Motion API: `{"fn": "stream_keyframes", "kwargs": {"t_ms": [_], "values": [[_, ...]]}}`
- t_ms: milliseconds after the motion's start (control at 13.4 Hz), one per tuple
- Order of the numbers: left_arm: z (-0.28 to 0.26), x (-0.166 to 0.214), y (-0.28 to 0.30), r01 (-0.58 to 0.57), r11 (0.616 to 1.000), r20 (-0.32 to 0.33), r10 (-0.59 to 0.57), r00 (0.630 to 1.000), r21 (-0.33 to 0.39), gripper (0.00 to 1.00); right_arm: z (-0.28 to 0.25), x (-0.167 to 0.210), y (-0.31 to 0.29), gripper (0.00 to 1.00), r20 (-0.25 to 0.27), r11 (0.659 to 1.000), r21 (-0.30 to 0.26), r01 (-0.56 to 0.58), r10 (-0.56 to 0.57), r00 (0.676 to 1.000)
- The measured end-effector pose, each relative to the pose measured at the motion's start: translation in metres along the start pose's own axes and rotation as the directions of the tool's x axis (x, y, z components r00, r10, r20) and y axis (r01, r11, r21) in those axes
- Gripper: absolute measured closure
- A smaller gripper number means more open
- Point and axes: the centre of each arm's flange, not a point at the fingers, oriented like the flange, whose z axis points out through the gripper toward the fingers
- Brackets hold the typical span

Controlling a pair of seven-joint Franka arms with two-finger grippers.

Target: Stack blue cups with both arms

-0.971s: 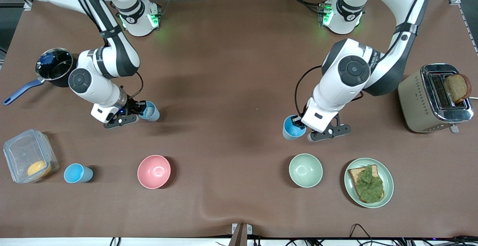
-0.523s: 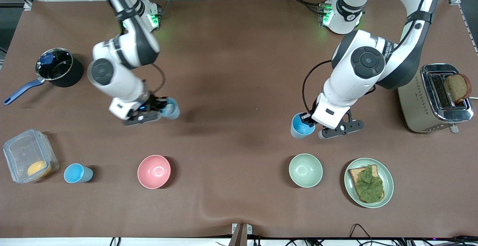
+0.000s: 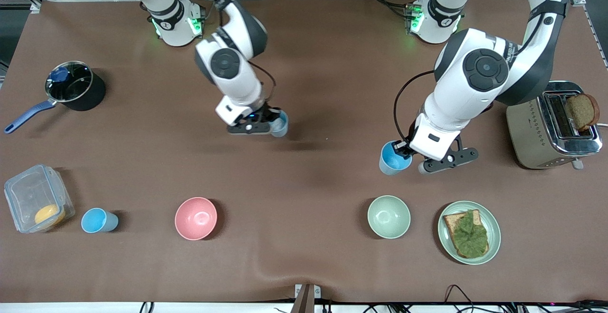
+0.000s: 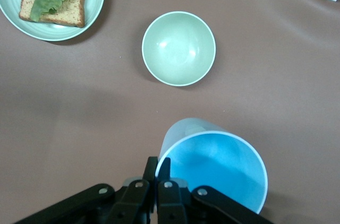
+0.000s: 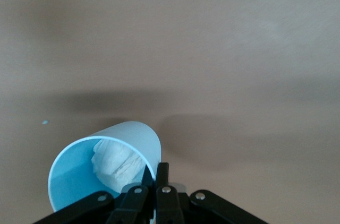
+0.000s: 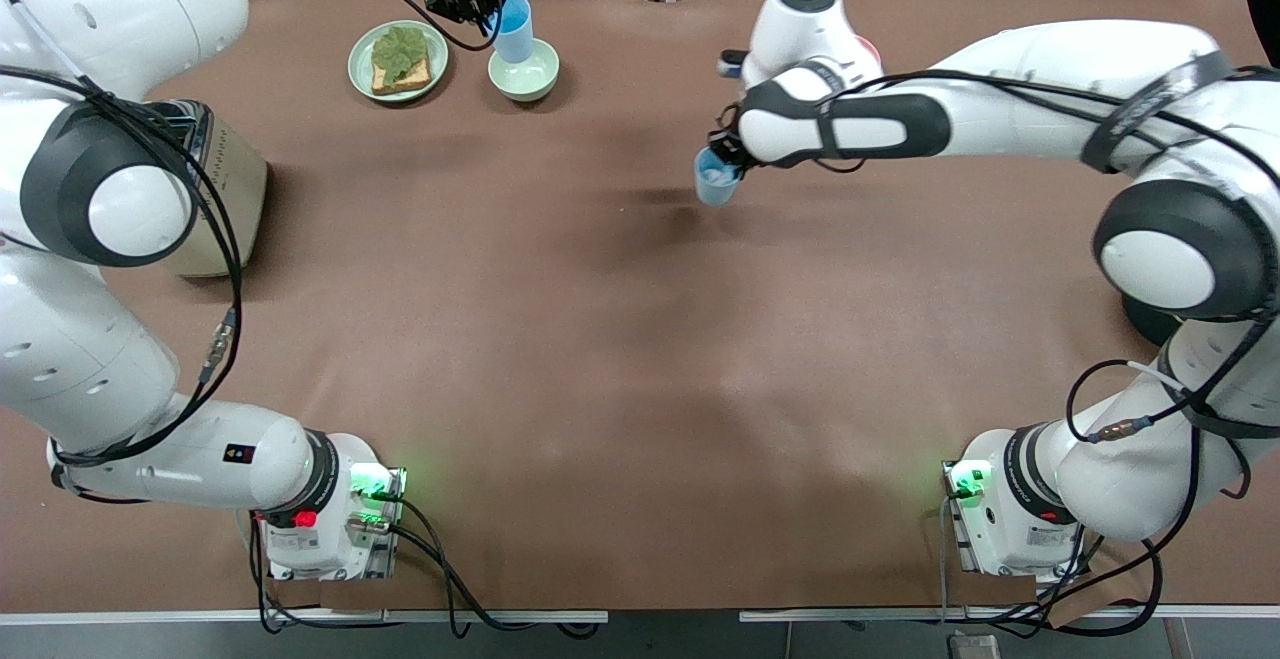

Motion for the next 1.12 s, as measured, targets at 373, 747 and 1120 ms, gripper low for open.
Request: {"fn": "stream_keyframes", "kwargs": {"t_ms": [373, 747, 1120], "values": [[0.0, 0.013, -0.015, 0.022, 1.0, 0.0, -0.022, 1.0, 0.003, 0.97, 0.04, -0.006, -0.048, 0.97, 0.0, 0.993, 0.018, -0.114, 0.114, 0.993], [-0.004, 0.013, -0.013, 0.02, 1.0, -0.006, -0.02, 1.0, -0.003, 0.97, 0.062, -0.003, -0.058, 0.84, 0.005, 0.991, 0.017, -0.132, 0.132, 0.991], [-0.004, 0.012, -0.01, 0.015, 1.0, -0.005, -0.015, 1.0, -0.005, 0.97, 0.033, 0.023, -0.057, 0.31, 0.007, 0.988, -0.001, -0.156, 0.156, 0.988]]}}
